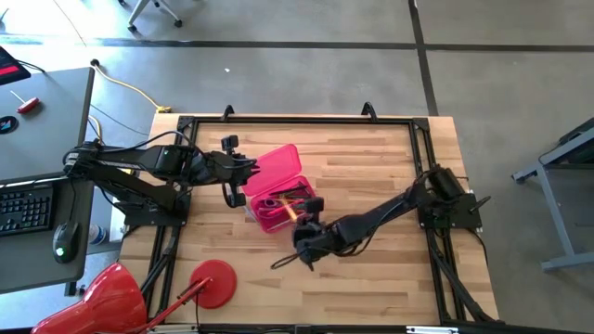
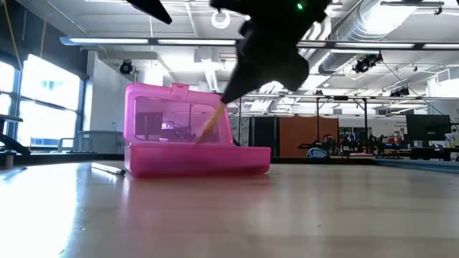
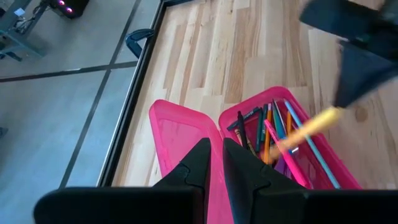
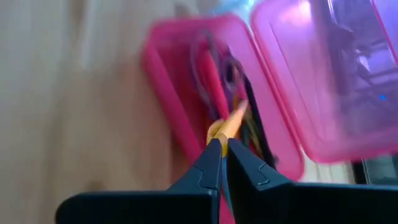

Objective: Pick & place school supplies into a supply box
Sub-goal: Put the yellow pen into the pink supply box, then put the blue pencil into the pink supply box

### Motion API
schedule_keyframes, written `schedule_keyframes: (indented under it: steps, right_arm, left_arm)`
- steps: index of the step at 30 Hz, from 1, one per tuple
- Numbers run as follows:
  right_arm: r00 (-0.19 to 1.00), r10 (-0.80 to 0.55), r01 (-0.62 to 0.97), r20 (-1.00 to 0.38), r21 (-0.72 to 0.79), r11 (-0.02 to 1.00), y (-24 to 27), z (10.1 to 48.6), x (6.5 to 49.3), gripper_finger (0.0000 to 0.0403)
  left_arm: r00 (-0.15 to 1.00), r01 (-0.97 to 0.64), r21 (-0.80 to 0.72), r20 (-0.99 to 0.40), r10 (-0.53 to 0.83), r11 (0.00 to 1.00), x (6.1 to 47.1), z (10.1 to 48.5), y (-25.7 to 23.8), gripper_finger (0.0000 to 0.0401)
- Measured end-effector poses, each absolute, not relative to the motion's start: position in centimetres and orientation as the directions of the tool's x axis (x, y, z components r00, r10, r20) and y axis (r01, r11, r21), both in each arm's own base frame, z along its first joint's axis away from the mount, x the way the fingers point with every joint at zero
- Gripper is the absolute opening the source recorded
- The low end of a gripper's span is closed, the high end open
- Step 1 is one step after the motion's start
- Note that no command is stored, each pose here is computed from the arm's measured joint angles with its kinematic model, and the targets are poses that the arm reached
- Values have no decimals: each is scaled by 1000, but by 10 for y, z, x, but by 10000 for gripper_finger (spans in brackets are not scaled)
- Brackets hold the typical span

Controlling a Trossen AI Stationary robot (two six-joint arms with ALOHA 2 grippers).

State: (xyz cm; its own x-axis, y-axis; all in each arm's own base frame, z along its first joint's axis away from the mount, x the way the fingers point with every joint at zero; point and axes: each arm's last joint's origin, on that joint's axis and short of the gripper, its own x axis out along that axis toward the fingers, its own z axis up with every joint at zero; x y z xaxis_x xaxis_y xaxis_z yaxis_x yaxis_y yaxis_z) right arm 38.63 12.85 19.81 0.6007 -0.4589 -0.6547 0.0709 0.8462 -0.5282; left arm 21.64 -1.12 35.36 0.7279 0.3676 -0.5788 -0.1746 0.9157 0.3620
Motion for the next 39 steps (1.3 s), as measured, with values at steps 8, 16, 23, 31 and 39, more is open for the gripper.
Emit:
schedule_keyframes:
  steps: [8,16,23,31,39]
  right_arm:
    - [528,-401,-6,-749,-475,880,79,167,372,1]
    - [496,-452,83,-741,-478,874,38,152,369,3]
    - [461,-523,20,-717,-581,814,31,169,366,24]
    - [684,-381,112,-622,-426,898,37,210,375,61]
    - [720,-303,126,-625,-311,942,30,203,383,53]
  left_arm:
    - [729,-174,364,-577,368,915,217,354,-11,74]
    - [729,-176,362,-577,369,915,217,354,-11,74]
    - [728,-178,364,-576,371,914,217,354,-11,74]
    - [716,-187,380,-579,390,906,216,353,-10,74]
    - [678,-147,354,-644,354,924,214,346,-11,74]
